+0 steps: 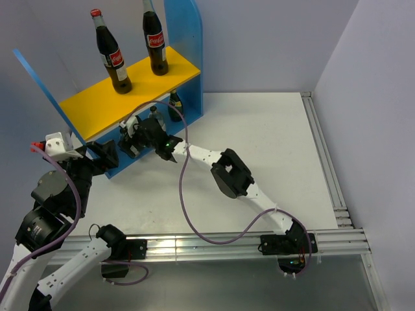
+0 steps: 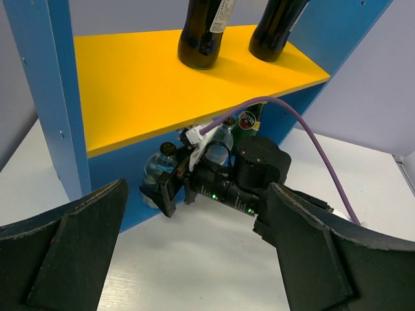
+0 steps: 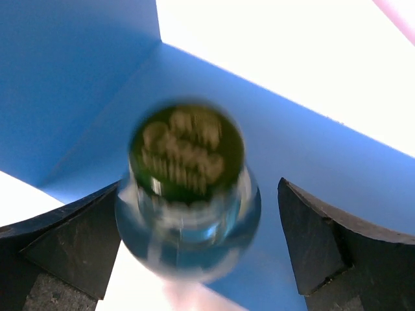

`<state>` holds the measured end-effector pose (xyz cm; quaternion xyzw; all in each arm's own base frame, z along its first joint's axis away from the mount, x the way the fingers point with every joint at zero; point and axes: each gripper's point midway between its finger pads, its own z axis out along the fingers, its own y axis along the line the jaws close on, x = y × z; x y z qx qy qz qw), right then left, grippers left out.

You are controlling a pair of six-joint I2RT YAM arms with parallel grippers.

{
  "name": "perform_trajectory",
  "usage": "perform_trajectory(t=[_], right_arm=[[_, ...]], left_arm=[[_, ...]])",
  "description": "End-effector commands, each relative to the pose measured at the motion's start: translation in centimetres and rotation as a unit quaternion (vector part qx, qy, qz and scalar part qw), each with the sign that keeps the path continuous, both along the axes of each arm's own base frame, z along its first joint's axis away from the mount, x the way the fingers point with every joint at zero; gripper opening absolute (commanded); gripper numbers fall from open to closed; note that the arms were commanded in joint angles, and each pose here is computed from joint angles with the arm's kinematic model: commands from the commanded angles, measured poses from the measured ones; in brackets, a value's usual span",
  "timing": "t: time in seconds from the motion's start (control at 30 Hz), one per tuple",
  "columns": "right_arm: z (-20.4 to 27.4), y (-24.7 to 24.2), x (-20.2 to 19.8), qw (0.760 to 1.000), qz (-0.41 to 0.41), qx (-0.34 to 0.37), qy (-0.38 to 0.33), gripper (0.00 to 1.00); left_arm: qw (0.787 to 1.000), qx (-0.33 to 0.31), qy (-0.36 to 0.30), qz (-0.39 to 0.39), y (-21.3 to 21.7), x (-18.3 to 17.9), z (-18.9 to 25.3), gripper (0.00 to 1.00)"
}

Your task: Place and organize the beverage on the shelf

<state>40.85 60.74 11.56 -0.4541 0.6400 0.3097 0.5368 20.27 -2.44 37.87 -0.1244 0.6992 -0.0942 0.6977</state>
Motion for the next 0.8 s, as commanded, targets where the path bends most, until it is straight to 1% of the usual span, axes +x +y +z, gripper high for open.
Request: perform_trajectory(t=[0.0, 0.13, 0.27, 0.4, 0.6, 0.67, 0.7, 0.77], right_arm=[[7.7, -0.3, 0.0, 0.996, -0.018, 0.072, -0.053, 1.00], [7.9, -1.4, -0.8, 0.996, -0.024, 0.075, -0.046, 1.00], [8.6, -1.9, -1.8, 0.996, -0.011, 0.082, -0.041, 1.00], [8.8, -2.7, -2.1, 0.996, -0.017, 0.080, -0.034, 1.00], [9.1, -5.4, -3.8, 0.996, -0.031, 0.081, -0.013, 1.00], [9.7, -7.1, -4.7, 0.995, -0.048, 0.083, -0.003, 1.00], [10.3, -8.3, -5.0, 0.995, -0.064, 0.081, 0.001, 1.00], [10.6, -10.3, -4.5, 0.990, -0.114, 0.077, 0.014, 1.00]], left_arm=[[1.000, -0.003, -0.012, 0.005, 0.2, 0.0, 0.5, 0.95], [1.000, -0.001, 0.002, 0.017, 0.0, 0.8, -0.7, 0.97], [0.999, 0.003, 0.018, 0.030, 0.0, 1.4, -1.9, 0.98], [0.999, 0.003, 0.021, 0.045, 0.4, 1.6, -2.4, 0.99], [0.997, -0.003, 0.021, 0.072, 1.1, 2.2, -3.1, 0.99], [0.997, -0.004, 0.025, 0.079, 1.4, 2.5, -3.5, 1.00], [0.997, -0.005, 0.027, 0.069, 1.0, 2.9, -3.6, 0.99], [0.996, -0.004, 0.033, 0.080, 1.5, 3.3, -4.0, 1.00]])
